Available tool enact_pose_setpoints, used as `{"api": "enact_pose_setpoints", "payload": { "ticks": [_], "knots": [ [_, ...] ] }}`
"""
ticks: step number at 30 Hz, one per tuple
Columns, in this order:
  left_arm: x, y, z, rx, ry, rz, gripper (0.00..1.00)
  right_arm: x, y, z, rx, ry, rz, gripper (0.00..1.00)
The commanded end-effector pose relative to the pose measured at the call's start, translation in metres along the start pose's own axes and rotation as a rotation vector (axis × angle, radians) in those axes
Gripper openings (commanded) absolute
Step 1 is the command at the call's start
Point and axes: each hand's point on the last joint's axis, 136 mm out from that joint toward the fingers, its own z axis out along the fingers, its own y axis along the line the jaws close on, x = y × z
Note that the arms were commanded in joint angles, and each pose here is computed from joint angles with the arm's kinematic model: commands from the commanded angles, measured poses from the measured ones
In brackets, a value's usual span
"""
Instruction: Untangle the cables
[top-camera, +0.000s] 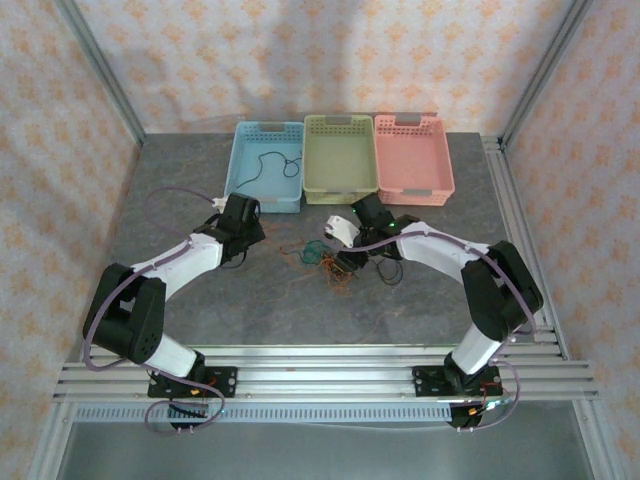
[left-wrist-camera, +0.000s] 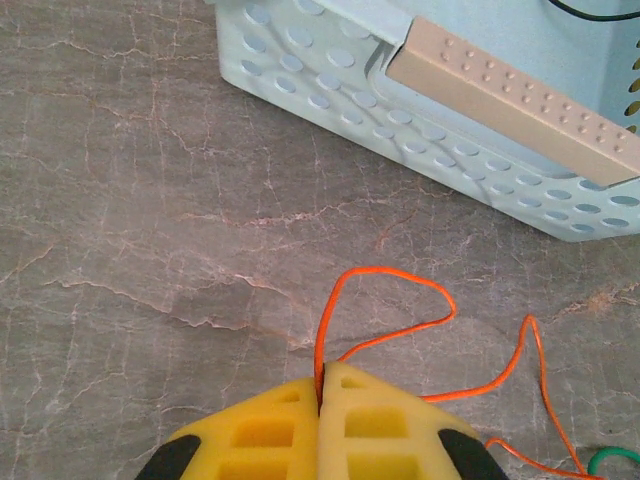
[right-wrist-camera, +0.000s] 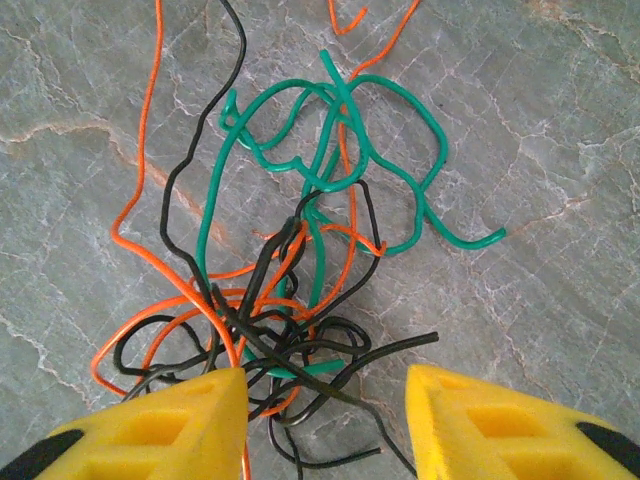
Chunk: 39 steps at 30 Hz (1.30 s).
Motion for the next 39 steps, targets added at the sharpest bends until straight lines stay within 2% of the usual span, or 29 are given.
{"api": "enact_pose_setpoints", "payload": {
  "ticks": [1, 8, 16, 19, 27, 32, 35, 39],
  "knots": [
    [-0.010, -0.008, -0.007, 0.029, -0.037, 0.002, 0.00, -0.015, -0.002, 0.001, 0.001, -0.048, -0.028, 0.41],
    [-0.010, -0.008, -0.007, 0.029, -0.036, 0.002, 0.00, -0.024, -0.004, 0.001, 0.010, -0.088, -0.025, 0.24],
    [-0.011, -0.008, -0.007, 0.027, -0.038, 0.001, 0.00, -0.024, -0.008, -0.006, 0.050, -0.085, -0.020, 0.00],
    [-0.011, -0.008, -0.007, 0.024, -0.040, 0.002, 0.00, -0.026, -0.017, -0.015, 0.113, -0.108, 0.005, 0.00],
    [-0.011, -0.005, -0.006, 0.007, -0.044, 0.003, 0.00, -0.029, -0.050, -0.052, 0.305, -0.273, 0.194, 0.00],
    [-0.011, -0.002, -0.006, -0.007, -0.046, 0.002, 0.00, 0.002, -0.093, -0.087, 0.576, -0.313, 0.407, 0.00],
    [-0.013, 0.000, -0.007, -0.017, -0.056, 0.000, 0.00, 0.040, -0.126, -0.122, 0.752, -0.368, 0.617, 0.00],
    [-0.016, 0.006, -0.010, -0.036, -0.078, -0.010, 0.00, 0.107, -0.155, -0.164, 0.914, -0.461, 0.917, 0.00]
  ]
}}
